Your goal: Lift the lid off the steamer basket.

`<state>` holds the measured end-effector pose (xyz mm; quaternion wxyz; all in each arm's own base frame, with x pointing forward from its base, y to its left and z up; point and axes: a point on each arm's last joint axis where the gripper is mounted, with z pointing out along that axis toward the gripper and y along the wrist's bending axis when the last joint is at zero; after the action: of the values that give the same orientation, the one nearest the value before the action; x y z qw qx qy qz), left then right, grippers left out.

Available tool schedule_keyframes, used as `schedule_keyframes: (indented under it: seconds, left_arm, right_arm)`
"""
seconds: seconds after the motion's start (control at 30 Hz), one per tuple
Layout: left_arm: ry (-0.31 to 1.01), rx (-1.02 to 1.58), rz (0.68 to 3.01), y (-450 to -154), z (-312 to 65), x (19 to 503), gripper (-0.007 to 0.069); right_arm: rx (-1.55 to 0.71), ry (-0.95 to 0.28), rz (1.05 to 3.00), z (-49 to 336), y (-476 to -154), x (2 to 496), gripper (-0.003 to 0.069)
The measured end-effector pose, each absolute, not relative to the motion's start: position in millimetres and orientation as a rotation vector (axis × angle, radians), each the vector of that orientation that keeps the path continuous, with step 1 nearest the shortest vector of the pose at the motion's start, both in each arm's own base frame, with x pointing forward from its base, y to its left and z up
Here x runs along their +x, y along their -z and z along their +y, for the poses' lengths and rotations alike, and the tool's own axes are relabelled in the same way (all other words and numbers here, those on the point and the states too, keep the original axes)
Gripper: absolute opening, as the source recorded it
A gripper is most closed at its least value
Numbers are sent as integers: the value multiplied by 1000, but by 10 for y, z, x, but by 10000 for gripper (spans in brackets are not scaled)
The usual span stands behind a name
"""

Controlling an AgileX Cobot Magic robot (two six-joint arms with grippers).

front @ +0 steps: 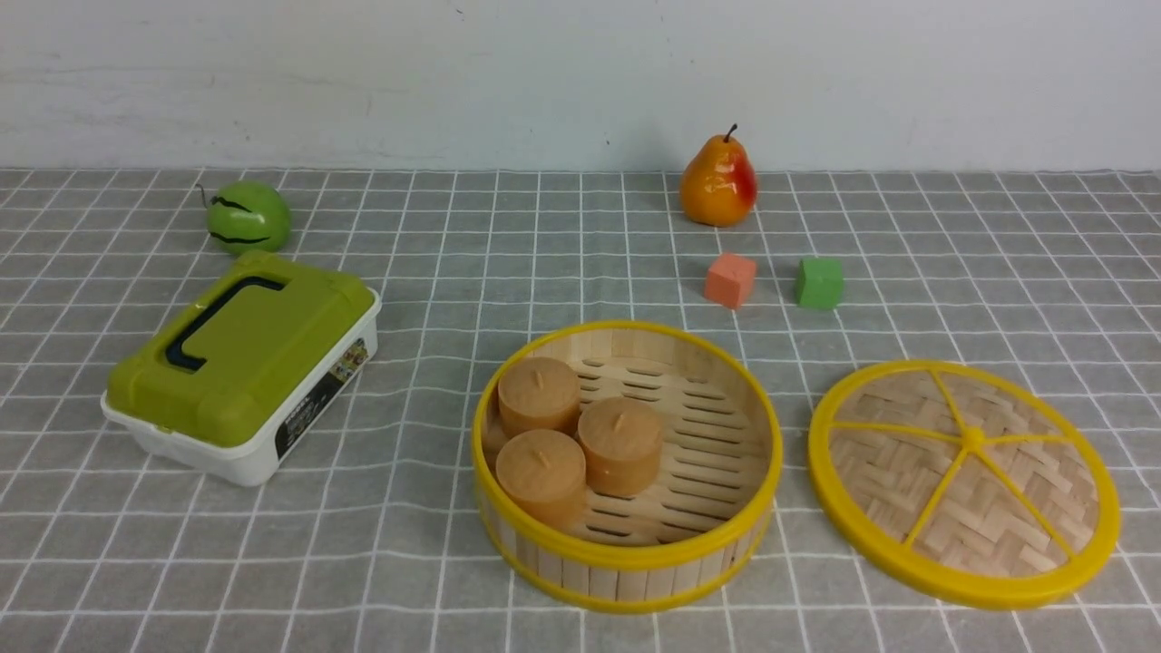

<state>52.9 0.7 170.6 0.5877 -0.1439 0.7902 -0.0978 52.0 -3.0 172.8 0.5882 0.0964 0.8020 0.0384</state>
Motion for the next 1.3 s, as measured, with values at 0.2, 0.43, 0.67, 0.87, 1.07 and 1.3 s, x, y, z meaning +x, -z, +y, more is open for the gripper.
schedule_keyframes:
  seconds: [0.2,0.43,0.67,0.87,1.07,1.3]
  left_arm:
    - [228,-335,1841,-1706,7,529,239]
    - [228,-335,1841,-1706,7,529,239]
    - [227,-335,1841,-1706,7,529,239]
    - [227,-335,1841,-1706,7,529,239]
    - [227,-335,1841,-1706,7,529,239]
    - [226,-334,1841,-1706,7,529,239]
  right_arm:
    - [225,-89,1868,-30,-1728,520,45]
    - [225,-89,1868,-30,-1728,520,52]
    - [225,-89,1868,-30,-1728,520,64]
    - [225,-89,1868,-30,-1728,520,71]
    - [225,-89,1868,-30,-1728,520,78]
    - [225,-89,1868,-30,-1728,520,88]
